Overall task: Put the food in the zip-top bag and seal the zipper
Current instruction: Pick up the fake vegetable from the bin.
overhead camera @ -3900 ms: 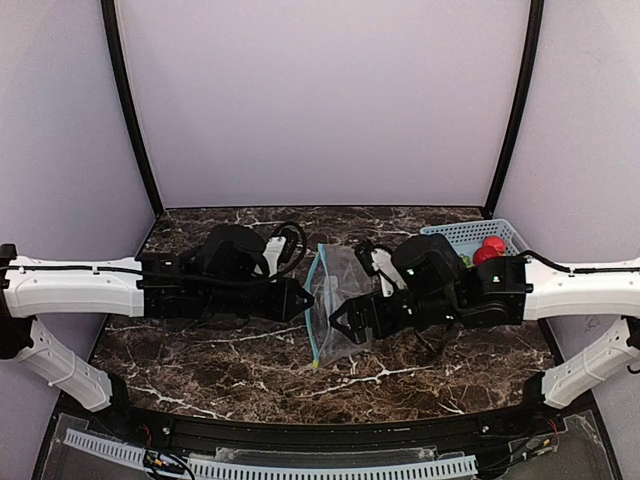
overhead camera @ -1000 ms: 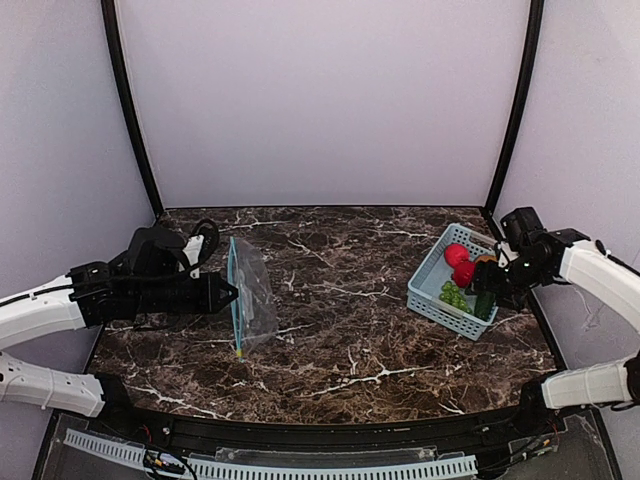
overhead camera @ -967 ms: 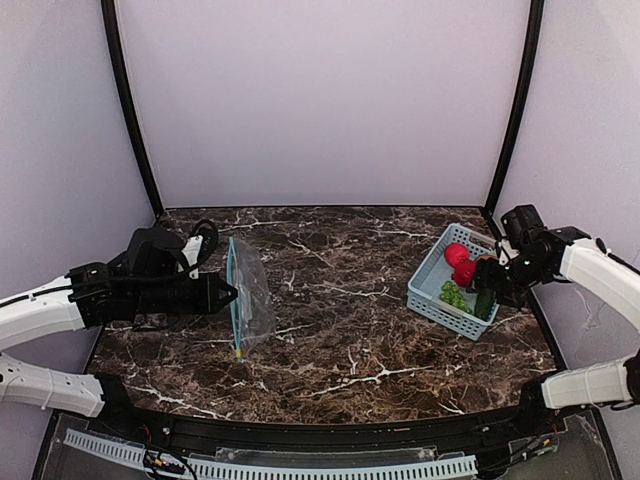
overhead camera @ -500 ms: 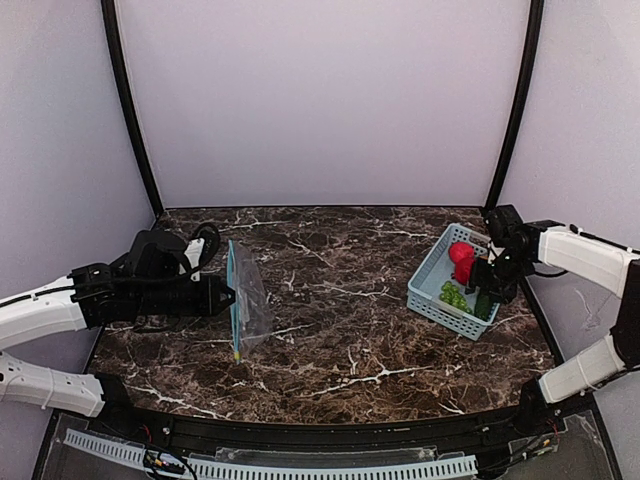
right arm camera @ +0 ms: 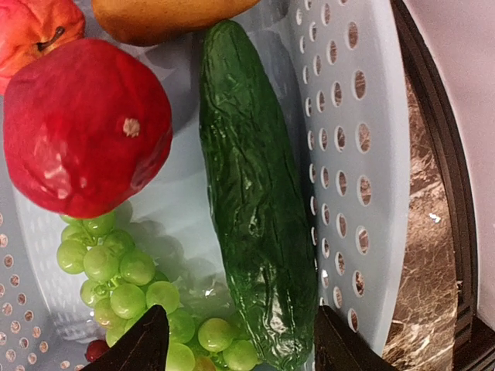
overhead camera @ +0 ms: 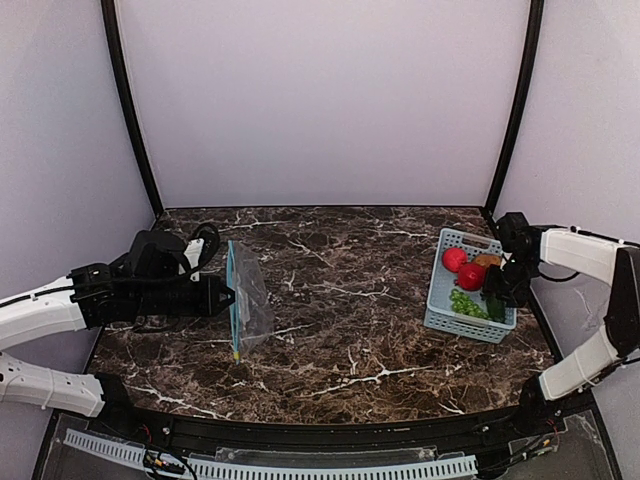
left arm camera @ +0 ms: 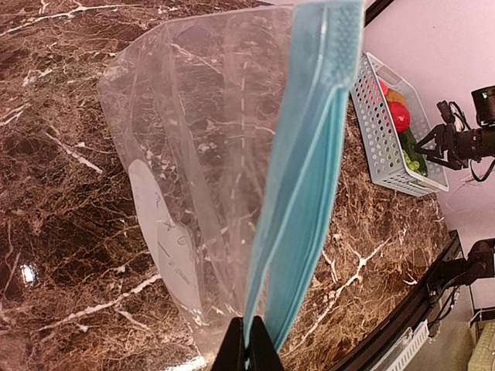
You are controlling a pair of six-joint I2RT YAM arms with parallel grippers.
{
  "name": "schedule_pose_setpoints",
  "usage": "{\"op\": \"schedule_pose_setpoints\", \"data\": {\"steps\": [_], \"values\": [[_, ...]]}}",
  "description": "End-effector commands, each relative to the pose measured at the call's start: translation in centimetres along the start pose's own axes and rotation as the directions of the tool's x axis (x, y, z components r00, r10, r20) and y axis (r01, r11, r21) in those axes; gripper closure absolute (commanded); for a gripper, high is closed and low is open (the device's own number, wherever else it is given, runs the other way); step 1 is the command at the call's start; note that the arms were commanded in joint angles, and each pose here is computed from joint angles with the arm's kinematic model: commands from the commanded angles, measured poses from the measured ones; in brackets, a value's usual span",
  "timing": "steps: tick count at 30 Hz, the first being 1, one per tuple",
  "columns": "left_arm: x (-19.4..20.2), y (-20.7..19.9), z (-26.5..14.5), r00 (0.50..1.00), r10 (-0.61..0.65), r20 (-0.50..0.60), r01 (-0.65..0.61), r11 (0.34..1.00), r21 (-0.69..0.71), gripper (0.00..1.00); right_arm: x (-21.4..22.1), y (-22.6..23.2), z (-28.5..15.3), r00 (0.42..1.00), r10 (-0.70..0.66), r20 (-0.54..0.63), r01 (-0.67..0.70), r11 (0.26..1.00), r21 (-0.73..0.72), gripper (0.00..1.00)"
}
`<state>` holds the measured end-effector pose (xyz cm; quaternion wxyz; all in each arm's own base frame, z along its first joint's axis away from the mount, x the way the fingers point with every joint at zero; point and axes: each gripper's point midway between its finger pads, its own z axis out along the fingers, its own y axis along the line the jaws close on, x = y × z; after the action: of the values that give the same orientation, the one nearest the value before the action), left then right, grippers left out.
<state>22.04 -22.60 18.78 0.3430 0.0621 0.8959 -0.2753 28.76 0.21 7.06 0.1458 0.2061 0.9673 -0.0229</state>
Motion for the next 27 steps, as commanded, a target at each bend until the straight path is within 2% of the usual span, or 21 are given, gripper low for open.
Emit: {"op": "schedule_pose_setpoints", "data": {"steps": [1, 7, 13, 17, 24, 27], "values": [[0.3, 0.7, -0.3, 1.000, -0.007, -0.007, 0.007, 1.000, -0.025, 0.99, -0.8, -1.2, 0.1, 0.999, -0.029, 0.016, 0.028, 0.999, 0.040, 0.37], [0.0, 0.3, -0.2, 1.000, -0.006, -0.011, 0.006, 1.000, -0.015, 0.99, -2.1, -1.6, 1.5, 0.996, -0.083, 0.028, 0.079, 0.991, 0.105, 0.38], [-0.3, -0.1, -0.2, 1.000, -0.003, -0.013, 0.003, 1.000, -0.011, 0.99, -3.9, -1.0, 2.9, 0.981, -0.190, 0.046, 0.183, 0.975, 0.123, 0.45], [-0.4, -0.1, -0.1, 1.000, -0.005, -0.012, 0.005, 1.000, -0.015, 0.99, -4.6, -1.1, 3.8, 0.971, -0.235, 0.046, 0.225, 0.962, 0.156, 0.44], [-0.5, -0.3, 0.1, 1.000, -0.009, -0.019, 0.008, 1.000, -0.015, 0.99, -5.5, 0.5, 5.2, 0.967, -0.251, 0.050, 0.245, 0.964, 0.105, 0.44], [-0.7, -0.5, 0.2, 1.000, -0.004, -0.023, 0.004, 1.000, -0.013, 0.99, -5.5, 1.0, 5.6, 0.967, -0.251, 0.036, 0.248, 0.965, 0.082, 0.52]]}}
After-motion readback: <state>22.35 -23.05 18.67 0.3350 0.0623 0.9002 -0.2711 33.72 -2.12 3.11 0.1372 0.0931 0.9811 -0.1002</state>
